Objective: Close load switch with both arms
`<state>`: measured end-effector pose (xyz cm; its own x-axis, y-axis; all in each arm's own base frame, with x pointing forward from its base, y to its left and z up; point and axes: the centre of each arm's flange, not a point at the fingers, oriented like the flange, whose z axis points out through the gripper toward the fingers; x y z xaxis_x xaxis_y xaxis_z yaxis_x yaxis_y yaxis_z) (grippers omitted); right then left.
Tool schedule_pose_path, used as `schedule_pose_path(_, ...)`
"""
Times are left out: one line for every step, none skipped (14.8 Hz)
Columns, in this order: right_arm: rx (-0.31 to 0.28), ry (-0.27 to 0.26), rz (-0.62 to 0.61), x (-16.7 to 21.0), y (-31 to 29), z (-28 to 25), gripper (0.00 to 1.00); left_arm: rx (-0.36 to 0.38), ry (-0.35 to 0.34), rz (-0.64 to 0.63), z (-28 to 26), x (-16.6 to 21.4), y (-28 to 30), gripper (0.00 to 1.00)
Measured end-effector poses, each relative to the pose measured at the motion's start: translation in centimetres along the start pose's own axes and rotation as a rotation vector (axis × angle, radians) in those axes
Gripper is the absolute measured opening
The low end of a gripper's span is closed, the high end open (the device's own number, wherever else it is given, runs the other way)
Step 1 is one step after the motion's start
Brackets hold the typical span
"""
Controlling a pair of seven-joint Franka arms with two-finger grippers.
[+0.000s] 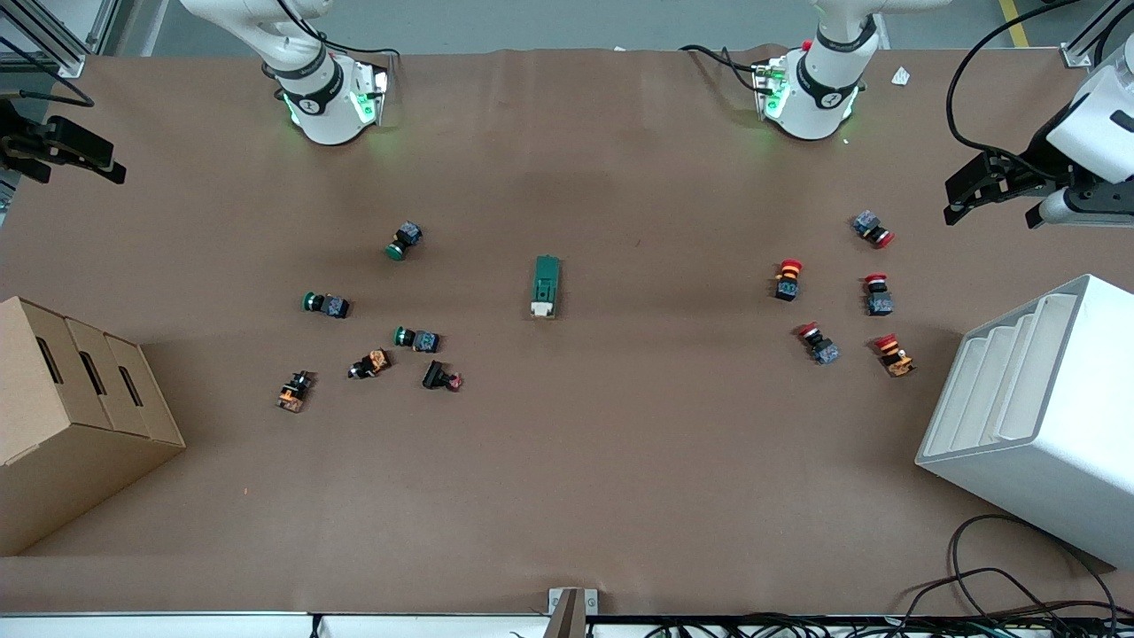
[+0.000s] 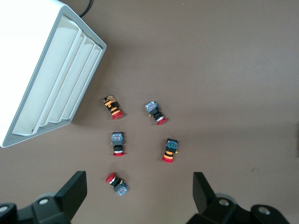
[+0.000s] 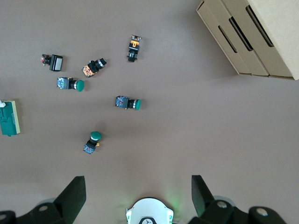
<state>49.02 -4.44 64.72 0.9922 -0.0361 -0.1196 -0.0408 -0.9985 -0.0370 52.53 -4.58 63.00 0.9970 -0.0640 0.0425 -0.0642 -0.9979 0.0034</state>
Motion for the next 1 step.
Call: schedule_pose_path(0.0,0.002,0.0,-0.29,0.02,-0.25,1.0,0.0,-0.003,0.0,0.02,-0.03,0.0,1.0)
